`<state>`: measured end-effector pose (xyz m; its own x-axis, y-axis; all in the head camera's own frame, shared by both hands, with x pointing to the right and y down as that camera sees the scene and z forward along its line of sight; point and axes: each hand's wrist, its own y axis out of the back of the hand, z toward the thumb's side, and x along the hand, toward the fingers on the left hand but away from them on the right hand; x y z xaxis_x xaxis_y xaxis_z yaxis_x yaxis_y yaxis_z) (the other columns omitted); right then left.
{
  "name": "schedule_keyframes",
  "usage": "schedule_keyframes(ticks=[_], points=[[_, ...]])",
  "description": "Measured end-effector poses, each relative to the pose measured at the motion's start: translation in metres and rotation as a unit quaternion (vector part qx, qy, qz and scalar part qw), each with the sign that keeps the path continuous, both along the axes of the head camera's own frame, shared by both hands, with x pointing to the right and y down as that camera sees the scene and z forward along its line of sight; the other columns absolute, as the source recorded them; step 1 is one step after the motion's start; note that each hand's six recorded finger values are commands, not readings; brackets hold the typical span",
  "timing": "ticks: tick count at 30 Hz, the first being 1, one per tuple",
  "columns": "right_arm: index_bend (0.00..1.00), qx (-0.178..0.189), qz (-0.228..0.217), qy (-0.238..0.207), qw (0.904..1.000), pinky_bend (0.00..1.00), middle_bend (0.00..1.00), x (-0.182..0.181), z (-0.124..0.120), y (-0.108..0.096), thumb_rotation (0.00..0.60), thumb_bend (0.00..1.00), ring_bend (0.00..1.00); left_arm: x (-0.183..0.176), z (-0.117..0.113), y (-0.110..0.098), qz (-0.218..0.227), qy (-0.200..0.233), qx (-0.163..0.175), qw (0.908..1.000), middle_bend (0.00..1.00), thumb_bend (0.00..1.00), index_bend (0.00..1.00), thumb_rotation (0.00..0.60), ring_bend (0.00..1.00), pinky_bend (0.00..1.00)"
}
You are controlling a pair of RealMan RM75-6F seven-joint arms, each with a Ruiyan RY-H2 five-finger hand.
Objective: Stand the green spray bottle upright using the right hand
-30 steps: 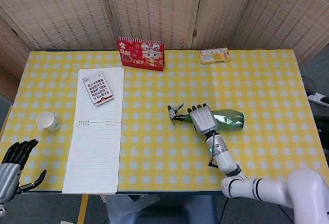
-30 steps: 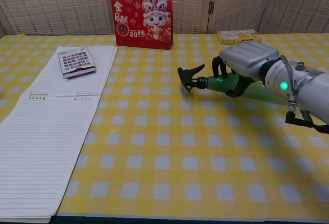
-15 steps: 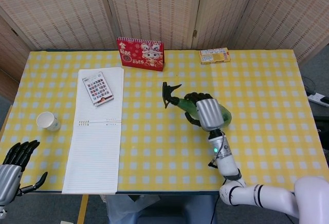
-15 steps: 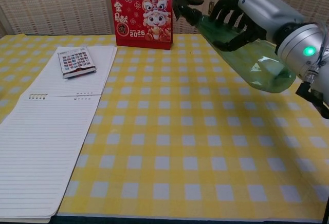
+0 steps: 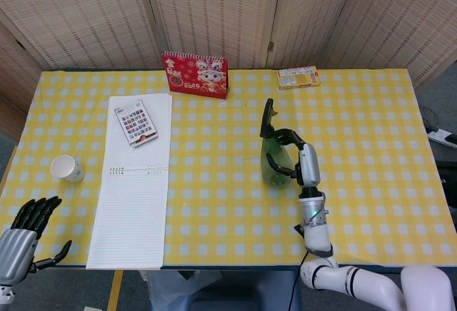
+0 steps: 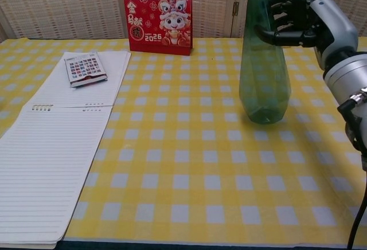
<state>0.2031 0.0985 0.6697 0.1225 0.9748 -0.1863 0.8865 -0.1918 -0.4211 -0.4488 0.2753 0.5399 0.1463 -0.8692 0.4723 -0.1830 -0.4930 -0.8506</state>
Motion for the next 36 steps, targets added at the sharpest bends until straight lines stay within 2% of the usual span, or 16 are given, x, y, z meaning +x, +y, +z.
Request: schedule_keyframes(ticks=[8,15,19,21,25,27,31,36], points=[[0.77,0.037,-0.008,-0.024,0.999,0.59,0.62,0.015,0.008,0.012,0.6,0.37,0.61,-0.001,-0.001,0.0,-0.001,0.0,0.001,1.0,0.13,0.38,0.07,0.23,0.08,0.04],[0.75,0.049,-0.016,-0.032,0.9982,0.57,0.6,0.023,0.014,0.026,0.6,0.37,0.6,-0.003,-0.003,-0.001,-0.006,0.0,0.004,1.0,0.12,0.38,0.07,0.233,0.08,0.04],[0.65,0.055,-0.02,-0.02,0.9981,0.38,0.55,0.027,0.015,0.029,0.6,0.37,0.55,-0.002,-0.002,-0.001,-0.003,-0.001,0.002,1.0,0.13,0.38,0.07,0.233,0.08,0.04],[0.59,0.057,-0.019,-0.017,0.9981,0.32,0.52,0.029,0.016,0.03,0.6,0.37,0.52,-0.002,-0.001,0.0,-0.003,-0.002,0.0,1.0,0.12,0.38,0.07,0.234,0.08,0.04],[0.46,0.052,-0.017,-0.017,0.9983,0.27,0.47,0.033,0.019,0.034,0.6,0.37,0.48,-0.002,-0.001,0.0,-0.003,-0.003,0.0,1.0,0.12,0.39,0.07,0.233,0.08,0.04],[0.36,0.049,-0.017,-0.018,0.9985,0.24,0.44,0.035,0.021,0.036,0.6,0.37,0.46,-0.001,-0.001,0.0,-0.003,-0.003,-0.002,1.0,0.12,0.4,0.07,0.248,0.08,0.04],[0.21,0.047,-0.019,-0.019,0.9985,0.19,0.37,0.039,0.021,0.04,0.6,0.37,0.4,0.0,0.0,0.001,0.001,-0.005,-0.004,1.0,0.12,0.4,0.07,0.258,0.08,0.04],[0.08,0.049,-0.021,-0.017,0.9984,0.11,0.26,0.043,0.02,0.042,0.6,0.37,0.33,0.001,0.0,0.001,0.002,-0.004,-0.004,1.0,0.12,0.4,0.07,0.255,0.08,0.04]])
